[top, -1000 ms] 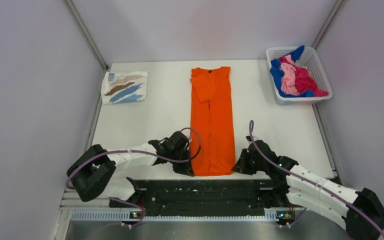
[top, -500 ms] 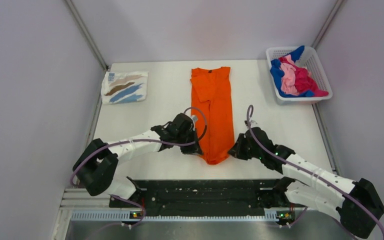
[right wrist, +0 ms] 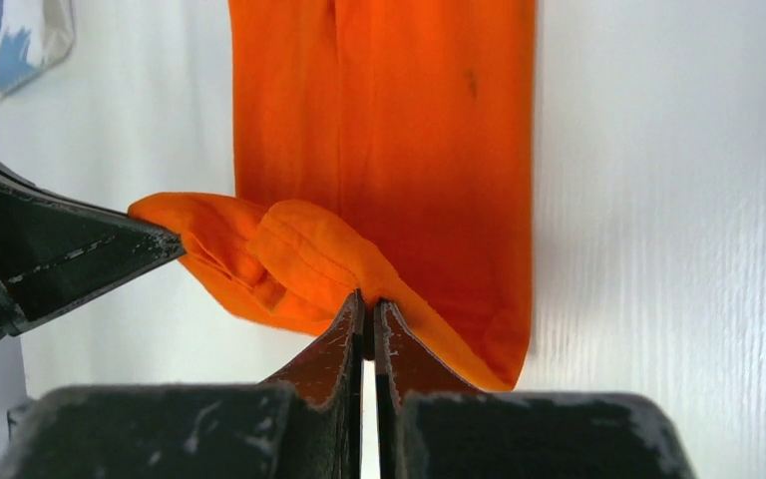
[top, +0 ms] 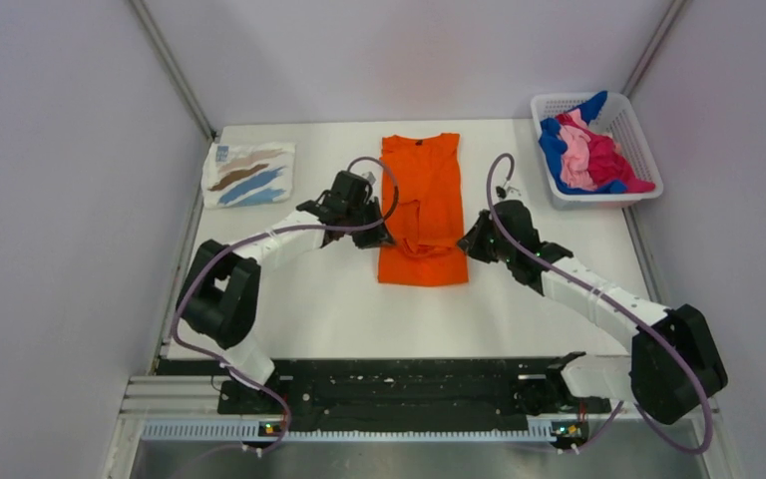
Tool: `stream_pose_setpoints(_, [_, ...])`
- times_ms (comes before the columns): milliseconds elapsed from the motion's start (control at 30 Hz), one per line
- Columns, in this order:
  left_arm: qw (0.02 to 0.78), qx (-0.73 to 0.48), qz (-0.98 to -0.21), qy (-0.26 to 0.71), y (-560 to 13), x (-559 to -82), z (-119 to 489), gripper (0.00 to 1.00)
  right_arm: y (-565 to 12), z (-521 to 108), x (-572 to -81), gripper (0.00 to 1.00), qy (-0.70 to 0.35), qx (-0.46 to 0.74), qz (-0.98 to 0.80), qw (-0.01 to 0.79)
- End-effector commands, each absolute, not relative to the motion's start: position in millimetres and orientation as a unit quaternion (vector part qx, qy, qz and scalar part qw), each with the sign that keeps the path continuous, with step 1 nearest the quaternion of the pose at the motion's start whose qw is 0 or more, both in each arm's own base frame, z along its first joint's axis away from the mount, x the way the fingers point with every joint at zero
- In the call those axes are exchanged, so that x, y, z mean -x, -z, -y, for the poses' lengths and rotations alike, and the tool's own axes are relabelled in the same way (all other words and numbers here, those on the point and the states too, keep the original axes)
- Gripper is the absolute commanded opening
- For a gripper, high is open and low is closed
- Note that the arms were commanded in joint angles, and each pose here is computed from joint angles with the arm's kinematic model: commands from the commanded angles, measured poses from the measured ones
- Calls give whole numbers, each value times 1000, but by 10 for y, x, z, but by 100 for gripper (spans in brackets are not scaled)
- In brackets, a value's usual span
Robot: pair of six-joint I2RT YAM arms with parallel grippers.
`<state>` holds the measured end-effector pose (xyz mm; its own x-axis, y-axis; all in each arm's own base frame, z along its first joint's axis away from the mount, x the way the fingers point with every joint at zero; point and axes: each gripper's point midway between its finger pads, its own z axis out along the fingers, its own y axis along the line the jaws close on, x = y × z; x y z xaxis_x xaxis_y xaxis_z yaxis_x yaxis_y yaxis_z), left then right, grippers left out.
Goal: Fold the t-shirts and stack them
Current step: Fold the folded rectangular tshirt in 1/3 of the way
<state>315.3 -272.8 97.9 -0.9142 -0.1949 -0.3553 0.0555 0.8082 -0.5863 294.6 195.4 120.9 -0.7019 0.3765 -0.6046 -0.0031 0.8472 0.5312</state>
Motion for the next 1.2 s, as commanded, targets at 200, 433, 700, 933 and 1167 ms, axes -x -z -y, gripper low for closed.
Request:
stream_pose_setpoints(200, [266,9,-916,299,-1221,-3942,2730,0,-1508,-1929,-3779,0,-269,-100,-855,433])
stream_pose_setpoints(433, [271,9,-921,278,-1126,-4252,2659,0,-1440,-1855,-4135,0,-267,-91,-850,444])
stream_pose_setpoints(700, [269,-3,-919,289,-1026,-4486,2680,0,-1287,-1784,-4386,0,-253,-71,-856,446])
stream_pose_setpoints(933, [266,2,-916,301,-940,-4662,2698,0,-1191,-1791,-4568,0,-260,-63,-851,453])
stream_pose_setpoints(1167, [261,-5,-915,307,-874,-4800,2667,8,-1076,-1743,-4703,0,-253,-66,-855,449])
